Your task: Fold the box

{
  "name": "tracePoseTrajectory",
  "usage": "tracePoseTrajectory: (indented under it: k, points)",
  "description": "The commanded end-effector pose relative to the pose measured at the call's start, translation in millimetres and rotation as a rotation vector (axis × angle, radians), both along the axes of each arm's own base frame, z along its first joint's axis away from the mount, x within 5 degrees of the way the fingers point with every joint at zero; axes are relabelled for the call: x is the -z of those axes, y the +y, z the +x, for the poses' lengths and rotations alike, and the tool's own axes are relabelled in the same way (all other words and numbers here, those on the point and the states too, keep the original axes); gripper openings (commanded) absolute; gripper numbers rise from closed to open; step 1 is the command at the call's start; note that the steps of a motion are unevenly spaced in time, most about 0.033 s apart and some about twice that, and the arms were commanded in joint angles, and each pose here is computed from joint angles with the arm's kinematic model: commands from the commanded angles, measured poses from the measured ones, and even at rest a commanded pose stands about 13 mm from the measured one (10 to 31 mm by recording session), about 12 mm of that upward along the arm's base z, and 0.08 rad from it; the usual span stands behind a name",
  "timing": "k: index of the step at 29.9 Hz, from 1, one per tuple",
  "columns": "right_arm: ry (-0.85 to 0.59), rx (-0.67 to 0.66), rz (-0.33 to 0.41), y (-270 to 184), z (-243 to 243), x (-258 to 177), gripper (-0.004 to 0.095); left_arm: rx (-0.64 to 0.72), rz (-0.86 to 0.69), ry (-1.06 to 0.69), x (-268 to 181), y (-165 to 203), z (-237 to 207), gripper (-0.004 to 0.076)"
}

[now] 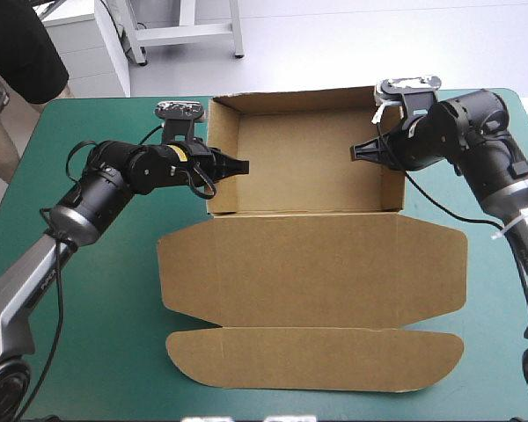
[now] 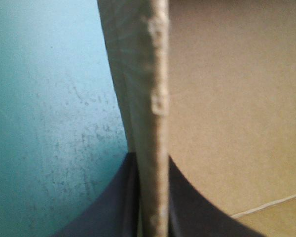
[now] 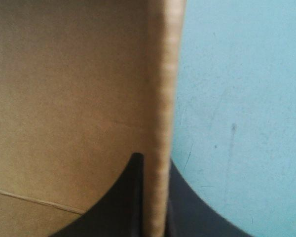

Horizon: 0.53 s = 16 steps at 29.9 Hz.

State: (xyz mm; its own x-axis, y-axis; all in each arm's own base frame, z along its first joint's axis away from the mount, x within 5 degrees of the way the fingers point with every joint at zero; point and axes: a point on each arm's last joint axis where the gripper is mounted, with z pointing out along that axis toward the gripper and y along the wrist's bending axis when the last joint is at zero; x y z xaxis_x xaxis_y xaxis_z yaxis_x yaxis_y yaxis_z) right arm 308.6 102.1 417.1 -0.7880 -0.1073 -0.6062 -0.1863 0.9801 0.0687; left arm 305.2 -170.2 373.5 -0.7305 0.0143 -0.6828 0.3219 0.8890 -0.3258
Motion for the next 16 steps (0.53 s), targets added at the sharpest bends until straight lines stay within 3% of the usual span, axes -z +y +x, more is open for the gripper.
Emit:
tracePoseTrajectory:
  k: [1, 5, 16]
  points:
    - [-0.053, -0.042, 0.067, 6, -6, -7, -0.0016, 0.026, 0.006, -0.057, -22, -7, 3, -0.0010]
    - [-0.002, -0.014, 0.082, 9, 1, 25, -0.0019, -0.006, 0.036, 0.016, -8, -12, 19, -0.0010]
    - [0.222, -0.066, 0.015, 25, 35, 102, -0.0020, -0.007, 0.188, 0.286, 61, -27, 51, -0.0010]
